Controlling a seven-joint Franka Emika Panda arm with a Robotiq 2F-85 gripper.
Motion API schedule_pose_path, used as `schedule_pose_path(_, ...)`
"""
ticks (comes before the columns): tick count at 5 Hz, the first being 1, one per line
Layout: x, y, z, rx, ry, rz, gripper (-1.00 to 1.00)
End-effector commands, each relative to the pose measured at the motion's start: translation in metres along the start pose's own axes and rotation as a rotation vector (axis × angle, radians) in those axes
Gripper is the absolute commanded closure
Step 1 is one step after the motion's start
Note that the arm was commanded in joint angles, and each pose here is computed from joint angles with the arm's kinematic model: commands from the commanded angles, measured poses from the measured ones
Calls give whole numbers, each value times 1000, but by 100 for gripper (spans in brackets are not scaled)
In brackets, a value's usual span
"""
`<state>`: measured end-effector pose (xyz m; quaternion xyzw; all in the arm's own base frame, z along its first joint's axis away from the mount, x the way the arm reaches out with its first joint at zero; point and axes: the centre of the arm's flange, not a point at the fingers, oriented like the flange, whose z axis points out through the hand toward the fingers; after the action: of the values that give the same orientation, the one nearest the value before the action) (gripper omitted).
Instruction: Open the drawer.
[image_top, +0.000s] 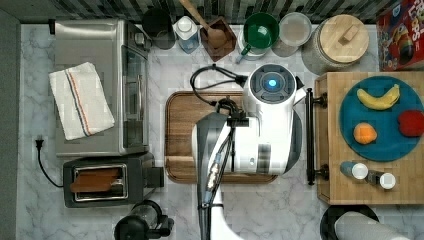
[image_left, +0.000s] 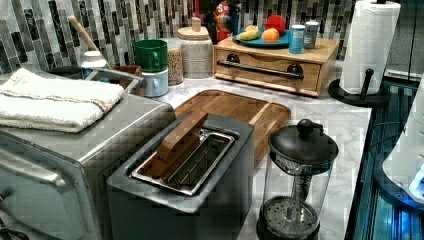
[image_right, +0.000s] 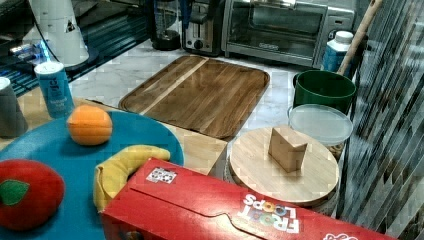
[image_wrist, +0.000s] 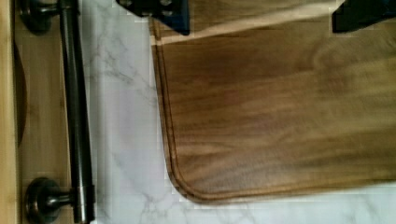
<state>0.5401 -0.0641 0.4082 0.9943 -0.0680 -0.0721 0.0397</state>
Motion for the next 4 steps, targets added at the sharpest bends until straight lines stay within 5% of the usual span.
schedule_pose_path(1, -12, 76, -8, -48, 130, -134, -100)
schedule_pose_path(4, -8, 126, 24, -109, 188, -243, -100)
